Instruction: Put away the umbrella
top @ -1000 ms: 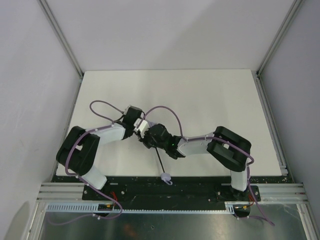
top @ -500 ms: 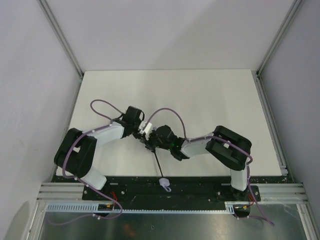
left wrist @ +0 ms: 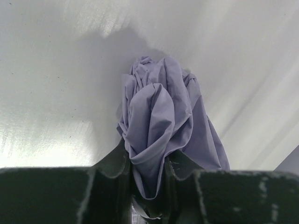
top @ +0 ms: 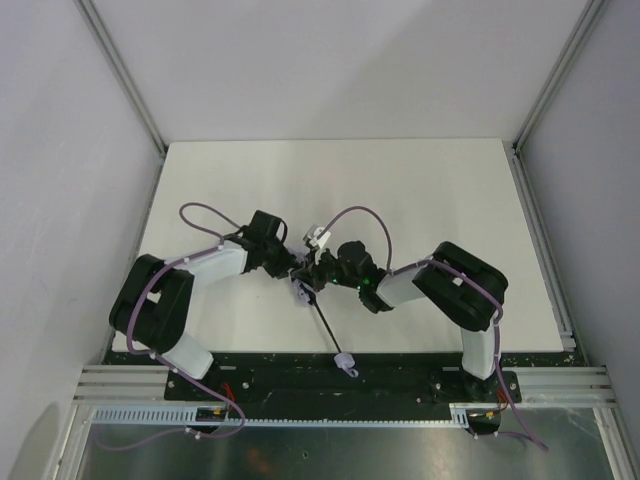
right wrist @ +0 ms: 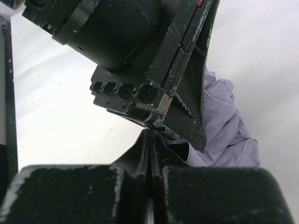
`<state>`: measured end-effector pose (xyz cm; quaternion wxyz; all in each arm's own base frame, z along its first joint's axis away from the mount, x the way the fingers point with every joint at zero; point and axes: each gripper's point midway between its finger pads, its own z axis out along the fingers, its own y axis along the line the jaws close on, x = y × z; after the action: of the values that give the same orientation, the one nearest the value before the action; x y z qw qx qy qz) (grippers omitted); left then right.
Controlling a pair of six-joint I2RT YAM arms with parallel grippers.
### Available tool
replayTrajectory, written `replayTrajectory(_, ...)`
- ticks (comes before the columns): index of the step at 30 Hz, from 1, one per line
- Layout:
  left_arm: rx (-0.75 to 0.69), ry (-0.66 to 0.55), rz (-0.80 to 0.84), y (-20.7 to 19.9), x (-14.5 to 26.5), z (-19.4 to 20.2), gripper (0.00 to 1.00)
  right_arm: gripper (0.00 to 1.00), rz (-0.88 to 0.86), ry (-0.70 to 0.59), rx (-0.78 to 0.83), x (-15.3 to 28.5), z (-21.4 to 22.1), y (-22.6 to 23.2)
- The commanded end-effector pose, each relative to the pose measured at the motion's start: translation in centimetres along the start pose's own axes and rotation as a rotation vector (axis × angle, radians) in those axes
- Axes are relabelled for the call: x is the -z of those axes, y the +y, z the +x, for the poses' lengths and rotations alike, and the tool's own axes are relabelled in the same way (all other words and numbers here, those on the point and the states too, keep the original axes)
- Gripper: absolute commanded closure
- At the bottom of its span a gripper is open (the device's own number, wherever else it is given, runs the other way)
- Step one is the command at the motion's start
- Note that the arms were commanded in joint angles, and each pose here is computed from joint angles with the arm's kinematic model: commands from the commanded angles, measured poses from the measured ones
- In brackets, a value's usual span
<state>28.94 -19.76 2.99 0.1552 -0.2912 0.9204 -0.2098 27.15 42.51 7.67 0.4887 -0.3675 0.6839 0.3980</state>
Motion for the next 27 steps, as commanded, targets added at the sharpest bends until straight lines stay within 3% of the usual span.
replayTrajectory(1, 0.015, 0.156, -0.245, 6.7, 0.9, 4.1, 0.92, 1.0, 0.202, 0.078, -0.087, 1.8, 4.2, -6.2)
replayTrajectory(5, 0.01, 0.113, -0.194, 5.7, 1.0, 3.2, 0.49, 1.0, 0.181, 0.072, -0.106, 1.7, 4.2, -5.8)
replayTrajectory(10, 0.032, 0.092, -0.095, 5.3, 0.2, 3.2, 0.23, 1.0, 0.156, 0.063, -0.129, 1.5, 4.2, -5.3)
replayTrajectory(14, 0.044, 0.105, -0.026, 5.5, -1.3, 3.3, 0.17, 1.0, 0.133, 0.052, -0.149, 1.4, 4.1, -5.1)
replayTrajectory(20, 0.049, 0.094, 0.12, 3.5, -3.2, 2.8, 0.28, 1.0, 0.096, 0.044, -0.178, 1.3, 4.0, -4.9)
replayTrajectory(23, 0.049, 0.083, 0.144, 2.9, -3.7, 2.0, 0.22, 1.0, 0.089, 0.046, -0.184, 1.2, 4.1, -5.0)
replayTrajectory(25, 0.041, 0.059, 0.155, 2.4, -3.8, 1.3, 0.08, 1.0, 0.086, 0.051, -0.191, 1.2, 4.3, -5.1)
replayTrajectory(27, 0.033, 0.036, 0.132, 2.5, -4.0, 0.6, 0.03, 1.0, 0.084, 0.054, -0.194, 1.1, 4.5, -5.1)
